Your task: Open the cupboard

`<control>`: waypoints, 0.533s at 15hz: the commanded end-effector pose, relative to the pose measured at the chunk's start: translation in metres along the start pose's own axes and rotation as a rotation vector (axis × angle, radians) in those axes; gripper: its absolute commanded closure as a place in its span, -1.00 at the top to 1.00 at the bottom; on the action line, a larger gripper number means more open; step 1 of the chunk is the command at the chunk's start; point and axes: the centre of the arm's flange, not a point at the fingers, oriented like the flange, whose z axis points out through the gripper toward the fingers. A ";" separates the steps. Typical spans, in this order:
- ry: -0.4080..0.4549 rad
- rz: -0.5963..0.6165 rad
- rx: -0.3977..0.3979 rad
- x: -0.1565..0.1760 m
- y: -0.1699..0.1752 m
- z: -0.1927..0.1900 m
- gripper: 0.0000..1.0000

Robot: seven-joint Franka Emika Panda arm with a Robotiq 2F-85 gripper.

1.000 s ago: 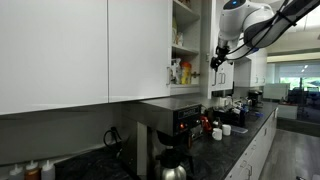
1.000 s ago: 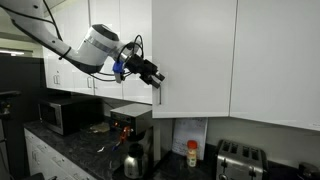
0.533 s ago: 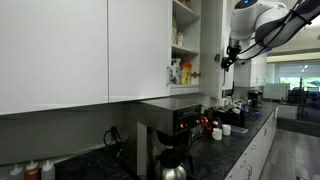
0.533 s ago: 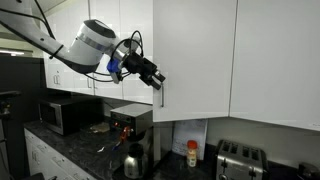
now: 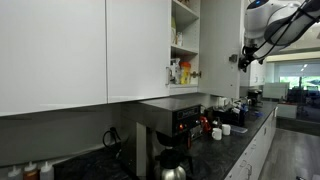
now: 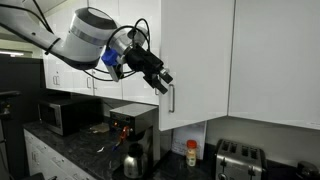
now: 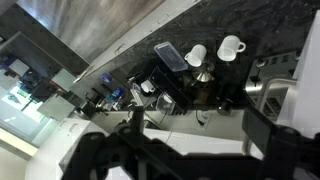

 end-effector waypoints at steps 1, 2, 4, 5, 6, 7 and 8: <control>-0.117 -0.112 0.056 0.007 0.008 -0.001 1.00; -0.146 -0.159 0.085 0.004 0.006 -0.005 1.00; -0.182 -0.248 0.159 -0.001 0.000 -0.012 1.00; -0.201 -0.289 0.193 -0.002 -0.003 -0.016 1.00; -0.224 -0.335 0.222 -0.003 -0.005 -0.019 1.00; -0.241 -0.380 0.249 -0.004 -0.007 -0.023 1.00; -0.254 -0.414 0.266 -0.005 -0.008 -0.026 1.00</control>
